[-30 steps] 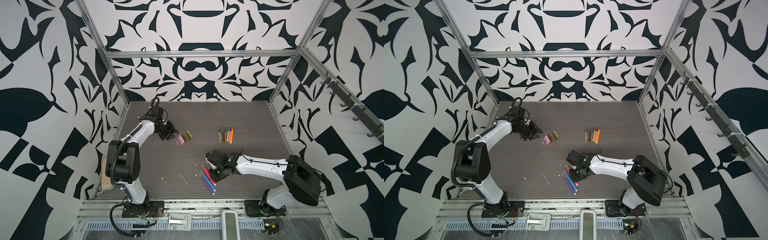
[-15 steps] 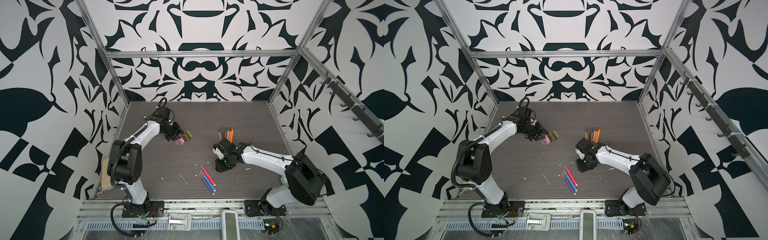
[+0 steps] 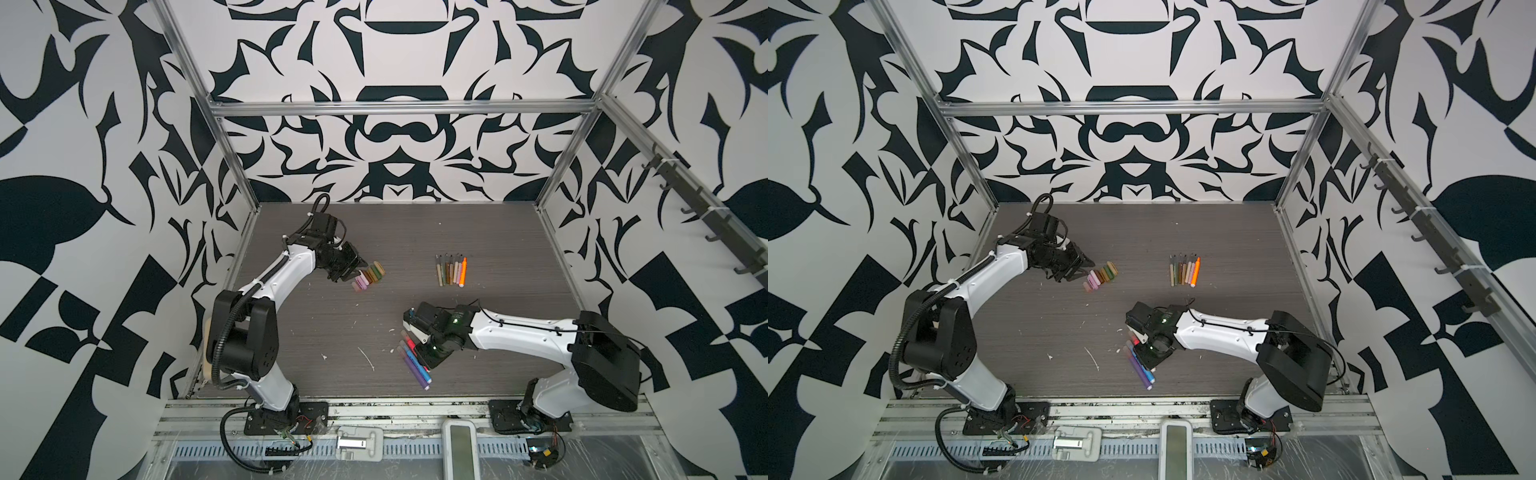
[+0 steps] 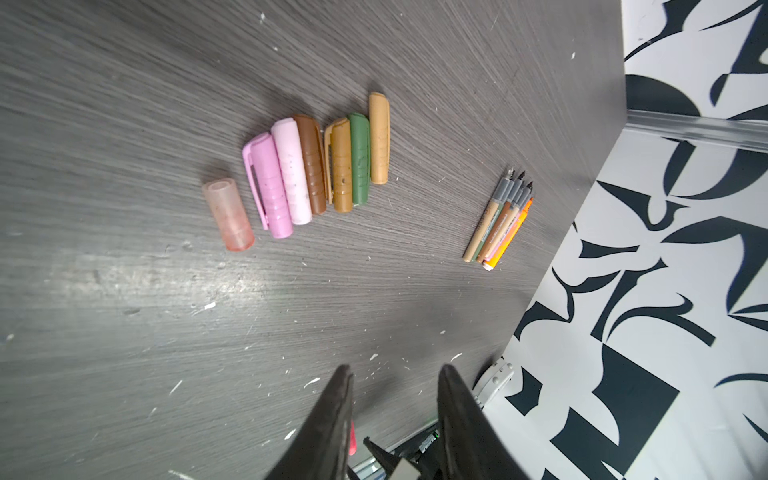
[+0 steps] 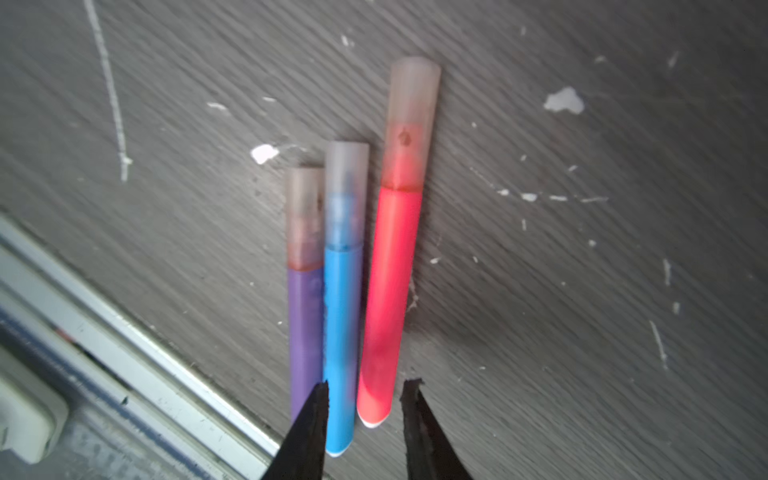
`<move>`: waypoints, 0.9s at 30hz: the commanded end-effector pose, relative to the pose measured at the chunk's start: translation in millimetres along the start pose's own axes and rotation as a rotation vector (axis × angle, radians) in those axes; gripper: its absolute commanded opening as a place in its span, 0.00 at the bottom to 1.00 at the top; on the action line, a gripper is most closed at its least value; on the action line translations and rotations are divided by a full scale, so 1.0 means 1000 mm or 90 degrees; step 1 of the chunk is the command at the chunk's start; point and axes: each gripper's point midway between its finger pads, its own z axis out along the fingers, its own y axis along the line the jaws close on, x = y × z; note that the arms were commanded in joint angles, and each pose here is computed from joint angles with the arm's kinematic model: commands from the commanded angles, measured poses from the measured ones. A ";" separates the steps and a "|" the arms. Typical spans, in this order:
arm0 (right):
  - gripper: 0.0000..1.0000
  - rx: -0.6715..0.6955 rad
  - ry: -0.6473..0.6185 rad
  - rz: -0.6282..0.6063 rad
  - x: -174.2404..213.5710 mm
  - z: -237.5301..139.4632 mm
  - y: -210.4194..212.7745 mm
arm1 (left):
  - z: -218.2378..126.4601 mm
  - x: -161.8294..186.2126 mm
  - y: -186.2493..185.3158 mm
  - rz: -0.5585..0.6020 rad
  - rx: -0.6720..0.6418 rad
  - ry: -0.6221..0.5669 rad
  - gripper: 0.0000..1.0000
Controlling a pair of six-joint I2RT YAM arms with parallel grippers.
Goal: Open the pen caps
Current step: 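Position the right gripper over the pink marker and close on its lower end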
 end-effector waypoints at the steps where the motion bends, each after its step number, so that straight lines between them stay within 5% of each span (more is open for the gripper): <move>1: 0.32 0.039 -0.012 0.023 -0.004 0.000 -0.008 | -0.007 0.003 0.006 -0.011 -0.005 -0.017 0.37; 27: 0.36 0.102 0.050 0.042 0.014 0.019 -0.029 | -0.014 0.000 0.000 -0.014 0.002 -0.040 0.37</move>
